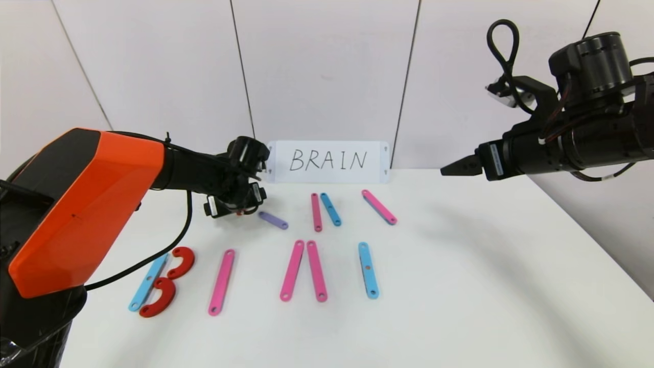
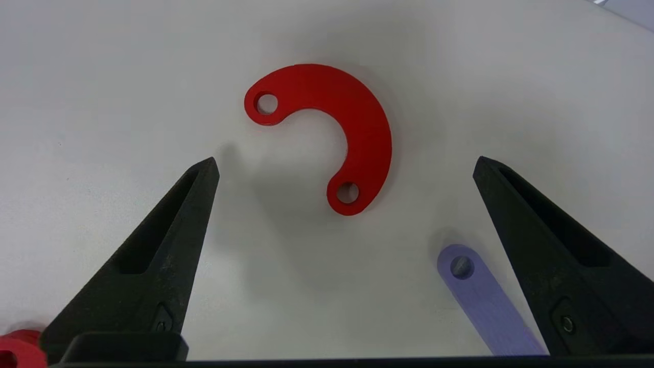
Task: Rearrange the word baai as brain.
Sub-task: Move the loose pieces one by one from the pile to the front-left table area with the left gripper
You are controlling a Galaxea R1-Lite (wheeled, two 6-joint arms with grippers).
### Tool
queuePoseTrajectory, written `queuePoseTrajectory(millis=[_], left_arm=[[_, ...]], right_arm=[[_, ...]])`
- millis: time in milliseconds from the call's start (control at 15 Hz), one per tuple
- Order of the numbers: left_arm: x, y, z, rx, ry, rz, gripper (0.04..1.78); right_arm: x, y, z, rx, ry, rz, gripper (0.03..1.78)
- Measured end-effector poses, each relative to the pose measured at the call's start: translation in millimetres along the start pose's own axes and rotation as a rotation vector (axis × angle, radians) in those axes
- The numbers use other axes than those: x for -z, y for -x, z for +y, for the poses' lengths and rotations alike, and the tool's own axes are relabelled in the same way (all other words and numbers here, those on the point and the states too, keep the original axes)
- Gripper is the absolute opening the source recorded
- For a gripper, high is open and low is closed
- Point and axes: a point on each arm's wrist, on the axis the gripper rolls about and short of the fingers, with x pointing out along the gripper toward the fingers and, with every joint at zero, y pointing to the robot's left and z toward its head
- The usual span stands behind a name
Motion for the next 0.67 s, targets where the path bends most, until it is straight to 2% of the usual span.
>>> queuePoseTrajectory(millis=[667], left_arm=[[1.2,-6.9,0.0,-0.001,0.027,0.015,1.75]], right_arm=[[0.2,-0.3,0.0,0.000,0.000,0.002,1.74]])
